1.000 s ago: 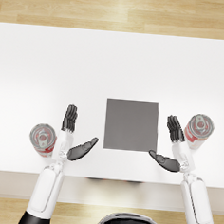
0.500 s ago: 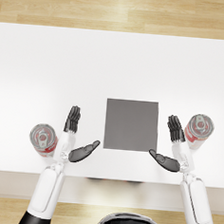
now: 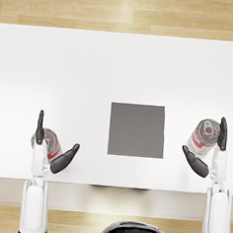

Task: Pick up the red can on the left and place it in the middle, then pick up the red can on the right and place it on top of the can in the middle

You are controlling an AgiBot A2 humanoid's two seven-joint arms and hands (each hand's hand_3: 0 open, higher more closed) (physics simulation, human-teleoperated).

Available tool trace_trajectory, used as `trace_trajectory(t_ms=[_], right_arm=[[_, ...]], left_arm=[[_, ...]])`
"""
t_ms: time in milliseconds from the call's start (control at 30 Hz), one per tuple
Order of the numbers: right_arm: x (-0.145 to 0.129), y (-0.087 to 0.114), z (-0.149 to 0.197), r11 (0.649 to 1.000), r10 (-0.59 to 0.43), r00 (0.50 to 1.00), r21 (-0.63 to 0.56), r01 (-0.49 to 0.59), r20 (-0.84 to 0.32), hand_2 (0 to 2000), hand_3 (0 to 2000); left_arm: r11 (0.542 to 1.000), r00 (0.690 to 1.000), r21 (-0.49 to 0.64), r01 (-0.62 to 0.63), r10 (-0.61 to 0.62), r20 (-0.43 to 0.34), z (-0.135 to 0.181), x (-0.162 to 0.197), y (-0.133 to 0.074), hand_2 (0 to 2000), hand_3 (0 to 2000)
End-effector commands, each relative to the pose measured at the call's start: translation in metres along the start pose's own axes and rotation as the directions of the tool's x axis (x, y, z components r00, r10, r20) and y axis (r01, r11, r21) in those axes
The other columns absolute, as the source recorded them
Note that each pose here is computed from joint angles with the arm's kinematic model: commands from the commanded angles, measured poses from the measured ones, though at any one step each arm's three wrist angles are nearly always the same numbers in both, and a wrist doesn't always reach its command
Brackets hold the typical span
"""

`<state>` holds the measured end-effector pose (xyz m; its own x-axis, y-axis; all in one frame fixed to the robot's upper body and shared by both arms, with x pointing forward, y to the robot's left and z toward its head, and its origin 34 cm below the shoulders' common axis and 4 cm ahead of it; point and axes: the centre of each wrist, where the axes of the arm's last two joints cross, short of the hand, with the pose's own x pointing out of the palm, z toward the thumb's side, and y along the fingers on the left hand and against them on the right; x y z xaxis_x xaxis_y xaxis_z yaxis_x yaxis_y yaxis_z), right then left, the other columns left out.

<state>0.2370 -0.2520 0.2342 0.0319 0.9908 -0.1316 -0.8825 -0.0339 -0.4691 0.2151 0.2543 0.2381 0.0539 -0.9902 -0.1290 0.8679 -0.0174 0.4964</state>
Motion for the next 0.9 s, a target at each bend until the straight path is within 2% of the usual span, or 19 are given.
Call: trace_trajectory(t_ms=[33,200,367,567,767,867,900], right_arm=[[-0.017,0.001,-0.007,0.997,-0.065,0.998,0.028,0.066,-0.019,0,0],[-0.022,0.013,-0.034,0.986,-0.093,0.995,0.139,0.095,-0.023,0,0],[-0.023,0.023,-0.071,0.953,-0.108,0.994,0.283,0.109,-0.018,0,0],[-0.025,0.031,-0.101,0.912,-0.130,0.991,0.390,0.125,-0.013,0,0],[-0.022,0.030,-0.127,0.871,-0.142,0.990,0.474,0.126,-0.001,0,0],[-0.019,0.029,-0.141,0.847,-0.146,0.989,0.518,0.122,0.006,0,0],[-0.016,0.027,-0.141,0.850,-0.139,0.990,0.515,0.113,0.011,0,0]], left_arm=[[0.993,0.992,-0.024,-0.118,0.117,-0.035,-0.002,-0.025,-0.014,0,0],[0.973,0.983,-0.143,-0.184,0.181,-0.035,-0.023,-0.031,-0.040,0,0],[0.936,0.981,-0.296,-0.189,0.192,-0.018,-0.055,-0.025,-0.063,0,0],[0.898,0.977,-0.391,-0.201,0.211,-0.017,-0.079,-0.027,-0.074,0,0],[0.853,0.981,-0.495,-0.163,0.192,0.009,-0.107,-0.015,-0.085,0,0],[0.841,0.982,-0.520,-0.154,0.189,0.016,-0.116,-0.013,-0.084,0,0],[0.838,0.981,-0.522,-0.156,0.192,0.016,-0.119,-0.013,-0.082,0,0]])
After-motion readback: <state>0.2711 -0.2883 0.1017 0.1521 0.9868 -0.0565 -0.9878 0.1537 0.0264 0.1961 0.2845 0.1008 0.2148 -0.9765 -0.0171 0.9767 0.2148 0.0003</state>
